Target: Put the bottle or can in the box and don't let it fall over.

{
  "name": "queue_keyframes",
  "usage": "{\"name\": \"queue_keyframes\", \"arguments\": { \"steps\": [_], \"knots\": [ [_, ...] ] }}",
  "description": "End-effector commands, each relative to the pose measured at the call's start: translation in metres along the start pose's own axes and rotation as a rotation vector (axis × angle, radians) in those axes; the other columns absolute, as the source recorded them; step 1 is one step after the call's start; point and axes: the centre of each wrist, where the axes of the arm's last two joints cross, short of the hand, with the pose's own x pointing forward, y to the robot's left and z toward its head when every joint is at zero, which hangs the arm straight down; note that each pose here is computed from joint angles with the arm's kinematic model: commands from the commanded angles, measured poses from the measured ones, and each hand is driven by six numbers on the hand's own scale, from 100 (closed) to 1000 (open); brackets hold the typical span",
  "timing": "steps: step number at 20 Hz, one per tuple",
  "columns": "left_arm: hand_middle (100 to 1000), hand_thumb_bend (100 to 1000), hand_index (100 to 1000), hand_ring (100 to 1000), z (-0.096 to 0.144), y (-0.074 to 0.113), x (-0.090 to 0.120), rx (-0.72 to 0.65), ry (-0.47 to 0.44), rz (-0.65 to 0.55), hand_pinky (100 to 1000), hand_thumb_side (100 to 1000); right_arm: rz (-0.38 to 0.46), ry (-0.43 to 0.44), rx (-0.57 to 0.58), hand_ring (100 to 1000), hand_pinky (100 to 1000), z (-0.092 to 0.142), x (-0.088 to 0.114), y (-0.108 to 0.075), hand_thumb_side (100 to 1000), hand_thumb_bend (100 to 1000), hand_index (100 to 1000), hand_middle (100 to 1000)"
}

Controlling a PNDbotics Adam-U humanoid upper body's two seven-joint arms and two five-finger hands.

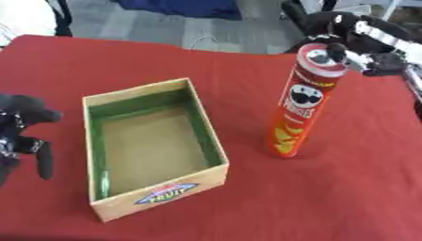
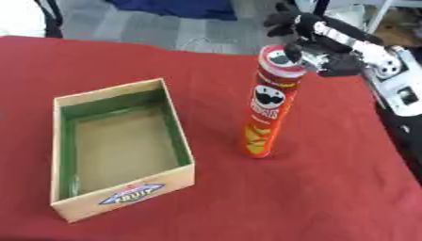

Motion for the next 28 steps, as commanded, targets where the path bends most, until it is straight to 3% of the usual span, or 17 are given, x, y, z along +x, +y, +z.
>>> {"name": "queue_keyframes", "arguments": {
  "steps": [1,14,28],
  "knots": [
    [830,100,911,877,-0.0020,0.0016,0.0083,-0.017,-0.002,-0.031,453,589,0.169,-0.160,0.201,878,920,-0.0014,0.0076,-0.0108,784,100,984,905],
    [830,100,910,877,-0.0023,0.0015,0.0080,-0.020,0.000,-0.033,453,586,0.242,-0.167,0.233,892,934,-0.0004,0.0050,-0.0051,817,100,983,914],
    [824,100,907,876,-0.0029,0.0013,0.0079,-0.023,0.002,-0.034,453,582,0.273,-0.158,0.213,868,904,-0.0021,0.0031,-0.0015,756,100,975,900]
  ]
}}
